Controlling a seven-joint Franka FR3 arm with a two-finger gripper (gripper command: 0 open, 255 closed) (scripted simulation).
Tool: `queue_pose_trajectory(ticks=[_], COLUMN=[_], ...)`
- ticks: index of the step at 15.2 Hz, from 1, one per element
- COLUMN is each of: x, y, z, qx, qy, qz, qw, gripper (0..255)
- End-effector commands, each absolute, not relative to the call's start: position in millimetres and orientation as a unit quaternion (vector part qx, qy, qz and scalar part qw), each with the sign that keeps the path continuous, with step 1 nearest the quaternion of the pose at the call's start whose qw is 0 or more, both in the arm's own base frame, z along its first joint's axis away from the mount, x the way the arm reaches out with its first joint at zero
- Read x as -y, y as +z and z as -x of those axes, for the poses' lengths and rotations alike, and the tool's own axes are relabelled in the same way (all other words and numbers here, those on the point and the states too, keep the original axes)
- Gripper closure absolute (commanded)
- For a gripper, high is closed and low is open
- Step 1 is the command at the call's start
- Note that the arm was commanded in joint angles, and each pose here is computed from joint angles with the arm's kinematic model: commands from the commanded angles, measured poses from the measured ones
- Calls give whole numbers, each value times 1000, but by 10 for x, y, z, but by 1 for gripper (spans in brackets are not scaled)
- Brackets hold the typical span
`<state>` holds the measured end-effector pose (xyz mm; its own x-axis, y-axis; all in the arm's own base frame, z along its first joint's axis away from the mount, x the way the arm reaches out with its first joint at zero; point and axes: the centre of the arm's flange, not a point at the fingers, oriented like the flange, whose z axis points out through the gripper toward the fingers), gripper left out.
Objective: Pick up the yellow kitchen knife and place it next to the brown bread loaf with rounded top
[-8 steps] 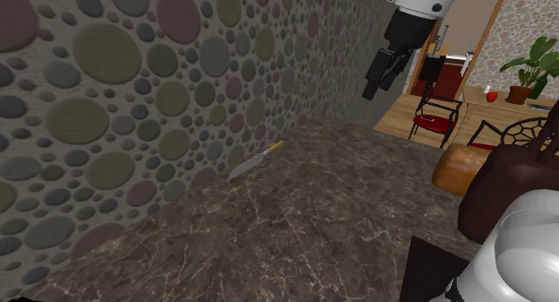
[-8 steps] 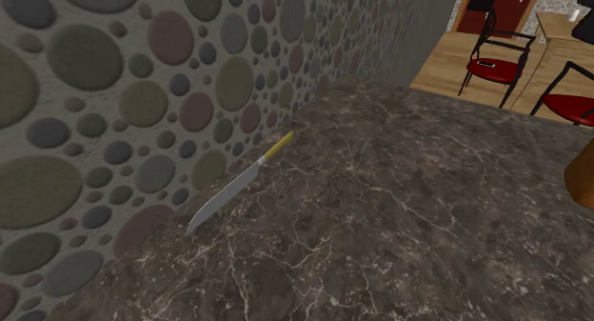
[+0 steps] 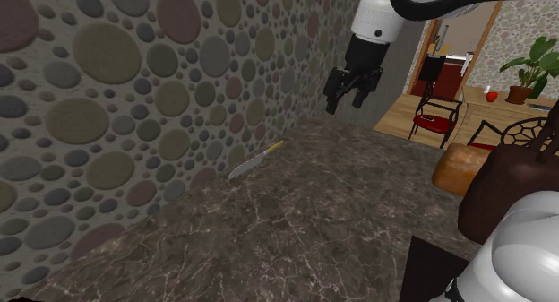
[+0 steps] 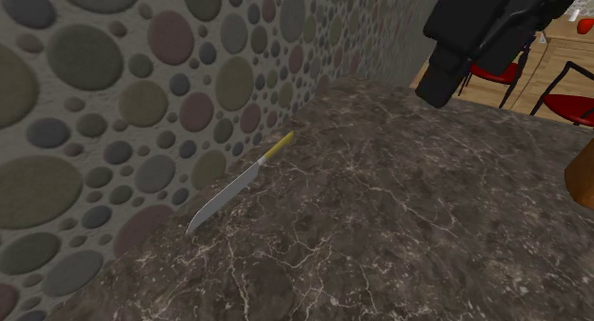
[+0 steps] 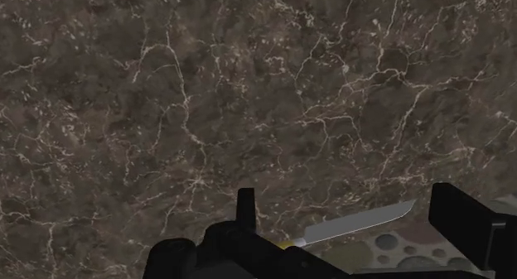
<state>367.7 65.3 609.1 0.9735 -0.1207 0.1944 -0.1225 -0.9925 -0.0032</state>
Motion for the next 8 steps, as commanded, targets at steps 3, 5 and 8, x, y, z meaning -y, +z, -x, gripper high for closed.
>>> queue_pose_trajectory(ticks=[3, 5, 8], x=[-852, -932, -1025], y=[5784, 5631, 5398], z=[-4086, -4298, -4624], qx=[145, 185, 245], qy=[84, 77, 66], qz=[-986, -980, -967], qw=[-6, -11, -19], gripper=[0, 0, 0])
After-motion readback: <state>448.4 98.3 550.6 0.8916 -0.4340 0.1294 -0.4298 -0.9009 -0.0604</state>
